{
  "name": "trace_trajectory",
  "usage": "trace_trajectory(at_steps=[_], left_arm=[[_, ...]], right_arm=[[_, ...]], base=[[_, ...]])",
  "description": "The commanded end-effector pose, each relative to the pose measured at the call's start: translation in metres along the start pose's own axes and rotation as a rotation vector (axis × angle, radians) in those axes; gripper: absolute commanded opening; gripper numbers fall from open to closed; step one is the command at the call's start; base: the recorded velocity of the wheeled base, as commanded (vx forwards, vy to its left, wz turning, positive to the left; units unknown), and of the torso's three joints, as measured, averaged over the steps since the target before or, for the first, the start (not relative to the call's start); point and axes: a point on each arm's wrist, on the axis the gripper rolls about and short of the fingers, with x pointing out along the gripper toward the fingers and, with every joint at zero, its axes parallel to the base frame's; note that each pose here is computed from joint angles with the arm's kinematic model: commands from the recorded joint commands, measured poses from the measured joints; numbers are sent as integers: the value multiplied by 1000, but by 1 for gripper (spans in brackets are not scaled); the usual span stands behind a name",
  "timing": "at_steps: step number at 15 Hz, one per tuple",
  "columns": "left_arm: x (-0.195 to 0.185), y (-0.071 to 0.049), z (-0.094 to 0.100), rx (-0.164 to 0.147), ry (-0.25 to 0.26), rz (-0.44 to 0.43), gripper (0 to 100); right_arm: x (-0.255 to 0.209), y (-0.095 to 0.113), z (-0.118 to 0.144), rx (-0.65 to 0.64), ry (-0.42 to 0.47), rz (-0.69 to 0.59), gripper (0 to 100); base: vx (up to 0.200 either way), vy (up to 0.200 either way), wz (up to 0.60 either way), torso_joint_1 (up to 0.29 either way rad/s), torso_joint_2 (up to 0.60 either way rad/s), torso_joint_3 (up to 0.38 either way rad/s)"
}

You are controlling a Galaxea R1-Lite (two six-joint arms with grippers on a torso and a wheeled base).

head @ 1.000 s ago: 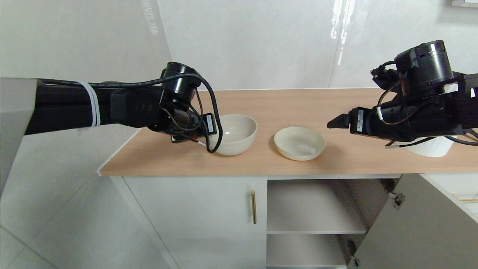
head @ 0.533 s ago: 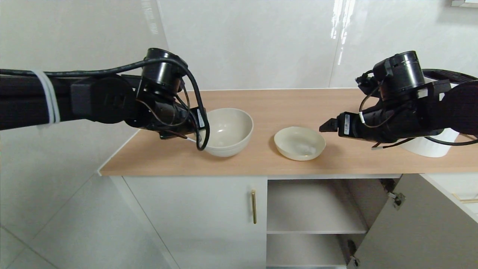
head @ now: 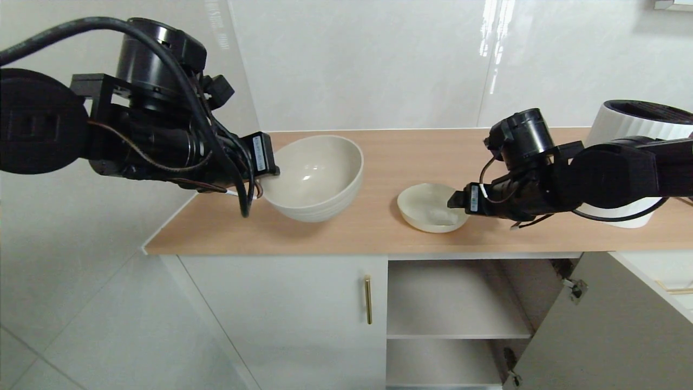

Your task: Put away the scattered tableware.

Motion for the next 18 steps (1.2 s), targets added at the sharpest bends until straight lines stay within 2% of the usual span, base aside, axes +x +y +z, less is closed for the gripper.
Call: trace_trajectory(at_steps=[1,5,6,9,14,15,17,18], left_arm=[[-10,-1,3,-3,-24,-10,0],[-14,-1,4,-4,-42,-18,0],[-14,-1,4,-4,-46,-20,0],[-16,-1,5,-4,-48,-24,0],[-17,-1,3,-3,-45,-22,0],[-18,-2,4,-14,-50,-23,0],[-17,-2,6,-65,-61,-25,0],[-16,-2,6,-69,-67,-23,0]], right_arm=[[10,2,-3,-1,14,-7,100],[16,2,-6,-4,25,-12,100],[17,3,-6,0,18,-9,0],[14,3,-2,26,-7,4,0],[-14,-1,9,65,-36,58,0],[-21,-3,9,63,-24,71,0],[-40,-7,10,62,1,127,0],[-46,-8,10,62,6,142,0]], base=[[0,0,0,0,0,0],[0,0,0,0,0,0],[0,0,0,0,0,0],[0,0,0,0,0,0],[0,0,0,0,0,0],[0,0,0,0,0,0],[0,0,0,0,0,0],[0,0,0,0,0,0]])
